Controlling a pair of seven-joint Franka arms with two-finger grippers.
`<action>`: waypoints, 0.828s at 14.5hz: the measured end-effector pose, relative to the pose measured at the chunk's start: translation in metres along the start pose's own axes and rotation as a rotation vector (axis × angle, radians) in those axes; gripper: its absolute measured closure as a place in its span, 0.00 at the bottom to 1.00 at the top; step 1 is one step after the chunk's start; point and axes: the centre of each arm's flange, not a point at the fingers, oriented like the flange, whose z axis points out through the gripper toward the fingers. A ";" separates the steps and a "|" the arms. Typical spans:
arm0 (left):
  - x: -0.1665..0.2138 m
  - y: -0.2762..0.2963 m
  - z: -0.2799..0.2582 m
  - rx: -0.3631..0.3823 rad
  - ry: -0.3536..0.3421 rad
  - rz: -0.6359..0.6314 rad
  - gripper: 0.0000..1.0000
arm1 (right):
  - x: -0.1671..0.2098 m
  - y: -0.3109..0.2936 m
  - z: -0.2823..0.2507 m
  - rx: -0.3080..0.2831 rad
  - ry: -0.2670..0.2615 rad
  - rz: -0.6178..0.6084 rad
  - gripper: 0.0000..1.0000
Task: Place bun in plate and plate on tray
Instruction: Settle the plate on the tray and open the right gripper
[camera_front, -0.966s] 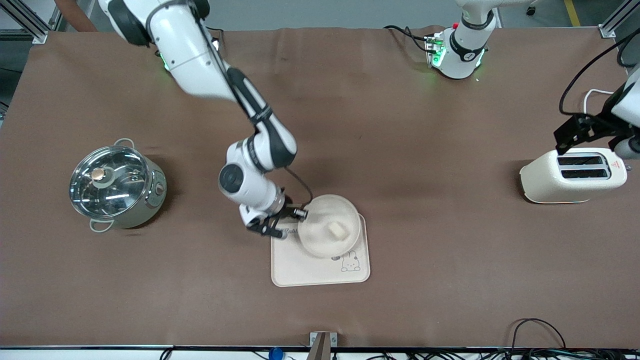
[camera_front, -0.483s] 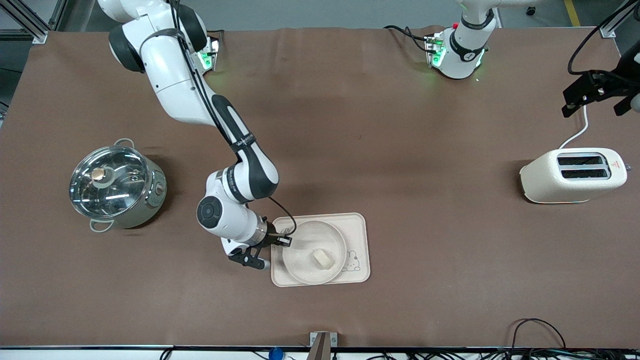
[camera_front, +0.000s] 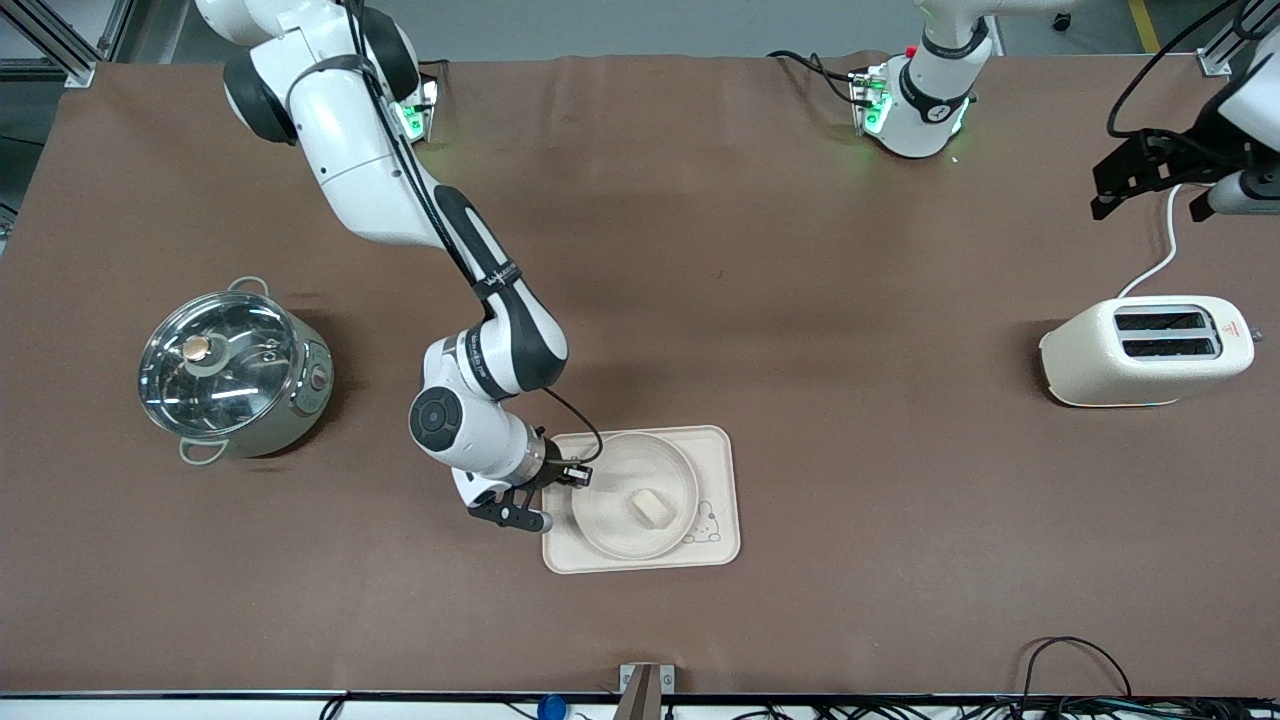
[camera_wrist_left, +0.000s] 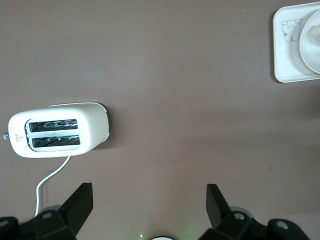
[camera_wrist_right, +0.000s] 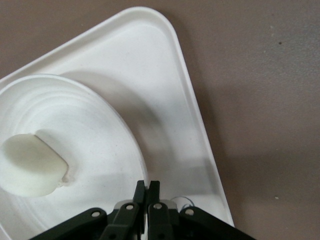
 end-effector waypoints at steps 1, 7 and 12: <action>0.000 0.006 0.001 0.001 0.001 0.010 0.00 | 0.000 0.000 -0.001 -0.001 0.000 -0.006 0.96; 0.006 0.012 0.014 0.001 0.013 0.021 0.00 | -0.007 0.005 -0.003 -0.015 -0.014 -0.016 0.96; 0.006 0.012 0.015 0.001 0.013 0.021 0.00 | -0.016 0.003 0.005 -0.025 -0.029 -0.015 0.68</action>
